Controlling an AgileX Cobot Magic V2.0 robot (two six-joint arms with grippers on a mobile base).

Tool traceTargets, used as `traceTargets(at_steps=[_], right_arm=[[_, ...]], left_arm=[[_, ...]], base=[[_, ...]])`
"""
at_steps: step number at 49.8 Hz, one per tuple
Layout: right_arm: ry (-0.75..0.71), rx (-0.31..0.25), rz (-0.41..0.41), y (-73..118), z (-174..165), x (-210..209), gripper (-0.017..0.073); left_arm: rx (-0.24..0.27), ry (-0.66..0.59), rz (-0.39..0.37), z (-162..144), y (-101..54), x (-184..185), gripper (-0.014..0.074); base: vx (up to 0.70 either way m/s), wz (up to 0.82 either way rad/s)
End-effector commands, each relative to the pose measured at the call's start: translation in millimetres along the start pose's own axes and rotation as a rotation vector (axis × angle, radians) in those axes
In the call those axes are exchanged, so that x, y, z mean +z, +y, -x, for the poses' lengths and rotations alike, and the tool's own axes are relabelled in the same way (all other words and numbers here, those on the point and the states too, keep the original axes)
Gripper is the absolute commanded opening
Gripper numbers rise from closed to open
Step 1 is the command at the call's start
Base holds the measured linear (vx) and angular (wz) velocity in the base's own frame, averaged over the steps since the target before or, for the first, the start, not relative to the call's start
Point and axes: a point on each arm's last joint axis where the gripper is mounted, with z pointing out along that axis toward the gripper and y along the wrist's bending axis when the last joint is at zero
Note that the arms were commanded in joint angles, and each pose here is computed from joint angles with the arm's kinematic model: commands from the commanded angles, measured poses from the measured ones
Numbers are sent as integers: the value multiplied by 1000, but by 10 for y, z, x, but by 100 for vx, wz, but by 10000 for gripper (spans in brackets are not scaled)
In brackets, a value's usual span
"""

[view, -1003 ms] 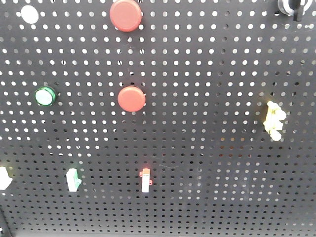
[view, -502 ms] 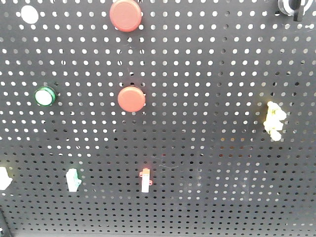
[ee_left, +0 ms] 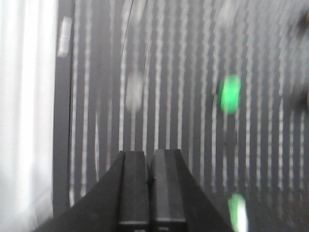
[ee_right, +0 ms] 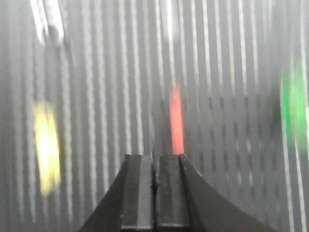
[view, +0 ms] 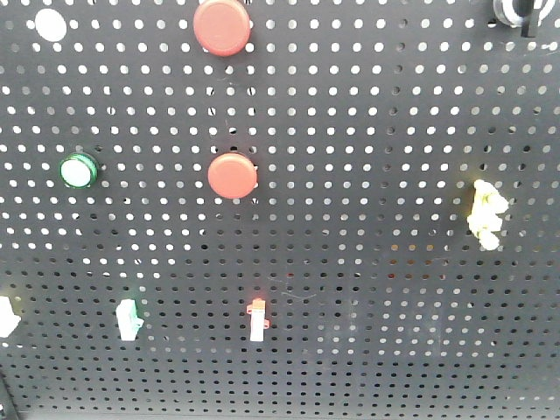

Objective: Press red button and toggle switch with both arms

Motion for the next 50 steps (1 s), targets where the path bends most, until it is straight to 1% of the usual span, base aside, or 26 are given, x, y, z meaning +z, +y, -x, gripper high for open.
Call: traceTargets(at_steps=[1,4,5,6,9,13,17,20,22,25,26,28,30,31,32,34,36,37,38,39,40,41,44,46,47,50], right_arm=[[-26,-40,-3,12,525,312,-3],[18,-47,3,21,719,521,-3],[49,-49,5,23,728,608,-3],[48,-51,7,26,807,654,-3],[99,-50,12,30,877,855,-3],[128,-34,19,38,980,1055,-3],[147,-13,22,42,988,1208,-3],[158,2,21,40,955,1290,-3],[167,20,24,43,930,1321,-3],[181,66,31,53,896,1360,-3],[186,86,35,58,888,1367,-3],[195,116,41,66,877,1373,-3],[199,141,47,74,875,1372,-3],[200,152,50,78,874,1372,-3],[203,163,53,81,872,1371,-3],[206,173,55,85,870,1370,-3],[208,183,58,89,868,1370,-3],[209,183,59,89,868,1369,-3],[211,182,59,90,866,1369,-3],[212,180,60,90,865,1369,-3],[212,179,60,90,865,1369,-3],[213,176,60,90,863,1372,-3],[217,168,60,89,852,1384,-3],[219,167,61,90,848,1387,-3],[222,167,61,90,843,1392,-3],[224,166,61,90,840,1394,-3]], left_arm=[[86,-38,-4,574,-8,323,1],[92,-14,-12,855,-16,527,1],[90,3,-15,936,-20,623,1],[84,12,-18,1017,-22,719,1],[76,66,-27,1161,-31,969,1],[77,120,-36,1267,-40,1241,1],[78,143,-40,1334,-44,1462,1],[74,149,-41,1357,-45,1553,1],[56,159,-44,1357,-49,1598,1],[20,158,-52,1359,-60,1627,1],[-7,157,-61,1367,-71,1630,1],[-32,173,-82,1346,-94,1660,1],[-38,193,-120,1328,-138,1685,1],[-31,207,-152,1323,-175,1697,1],[-5,212,-186,1320,-213,1715,1],[20,226,-266,1315,-304,1739,1],[36,232,-363,1324,-413,1757,1],[44,231,-426,1335,-483,1763,1],[48,226,-491,1347,-555,1767,1],[47,221,-533,1357,-602,1771,1],[39,212,-595,1371,-672,1780,1],[8,201,-662,1392,-747,1787,1],[-36,174,-766,1407,-894,1858,1],[-68,147,-811,1439,-971,1915,1],[-74,142,-827,1436,-1010,1959,1],[-95,138,-842,1422,-1098,2095,1]], base=[[0,0],[0,0],[0,0],[0,0],[0,0],[0,0],[0,0],[0,0],[0,0],[0,0],[0,0],[0,0],[0,0],[0,0],[0,0],[0,0],[0,0],[0,0],[0,0],[0,0],[0,0],[0,0],[0,0],[0,0],[0,0],[0,0]])
